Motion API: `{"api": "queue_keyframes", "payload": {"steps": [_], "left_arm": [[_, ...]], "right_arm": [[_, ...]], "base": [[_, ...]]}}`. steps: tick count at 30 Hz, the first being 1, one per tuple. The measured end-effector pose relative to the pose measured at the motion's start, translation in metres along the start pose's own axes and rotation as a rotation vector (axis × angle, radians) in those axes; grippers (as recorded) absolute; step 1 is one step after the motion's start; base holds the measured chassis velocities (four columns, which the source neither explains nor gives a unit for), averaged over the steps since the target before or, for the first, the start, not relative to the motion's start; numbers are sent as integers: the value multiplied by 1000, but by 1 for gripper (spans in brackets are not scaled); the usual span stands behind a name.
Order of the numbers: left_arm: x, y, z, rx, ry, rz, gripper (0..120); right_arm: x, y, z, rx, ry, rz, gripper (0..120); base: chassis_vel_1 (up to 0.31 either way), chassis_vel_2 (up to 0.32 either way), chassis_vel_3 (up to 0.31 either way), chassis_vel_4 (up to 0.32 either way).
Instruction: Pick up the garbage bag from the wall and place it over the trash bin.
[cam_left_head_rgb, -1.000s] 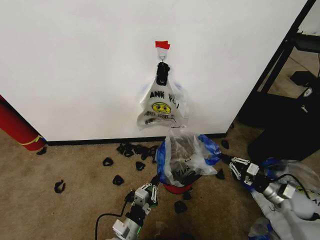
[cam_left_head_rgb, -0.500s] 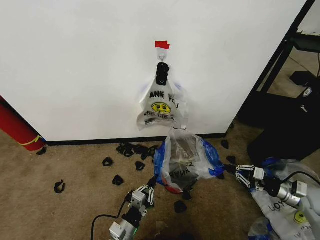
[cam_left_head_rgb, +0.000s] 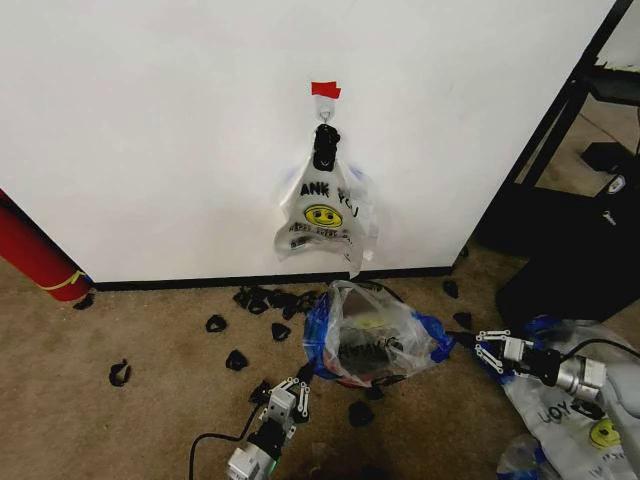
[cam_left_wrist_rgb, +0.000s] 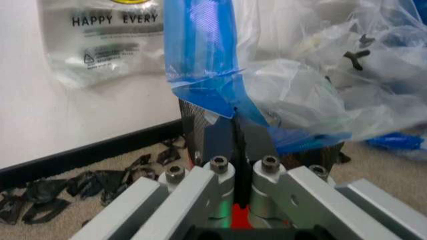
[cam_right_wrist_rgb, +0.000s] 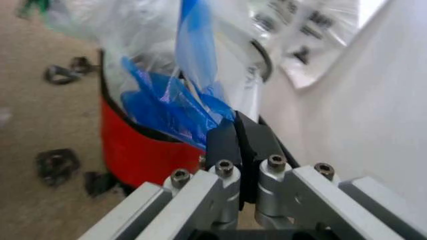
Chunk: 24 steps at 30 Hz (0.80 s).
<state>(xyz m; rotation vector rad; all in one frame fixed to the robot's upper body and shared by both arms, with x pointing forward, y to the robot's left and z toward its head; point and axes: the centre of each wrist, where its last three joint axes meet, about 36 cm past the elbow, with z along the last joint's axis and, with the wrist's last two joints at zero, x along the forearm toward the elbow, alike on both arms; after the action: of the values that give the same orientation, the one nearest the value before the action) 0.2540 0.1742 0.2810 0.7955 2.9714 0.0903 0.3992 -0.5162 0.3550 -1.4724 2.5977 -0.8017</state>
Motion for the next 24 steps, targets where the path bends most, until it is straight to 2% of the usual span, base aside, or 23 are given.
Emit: {"api": "queue_keyframes", "payload": {"steps": [7,13,18,24], "left_arm": [[-1,2,5,-19,12,7,0],[-7,10,12,-82,43,10,0],[-9,15,17,-115,59,14,0],[-9,21,22,-142,77,20,0]], "right_arm": [[-10,13,17,-40,-34,110,0],[-32,39,34,-143,-92,287,0],[-43,54,42,-194,-97,352,0],[-54,72,52,-239,-96,359,0]], "base": [[0,0,0,0],[0,0,0,0],[0,0,0,0],[0,0,0,0]]}}
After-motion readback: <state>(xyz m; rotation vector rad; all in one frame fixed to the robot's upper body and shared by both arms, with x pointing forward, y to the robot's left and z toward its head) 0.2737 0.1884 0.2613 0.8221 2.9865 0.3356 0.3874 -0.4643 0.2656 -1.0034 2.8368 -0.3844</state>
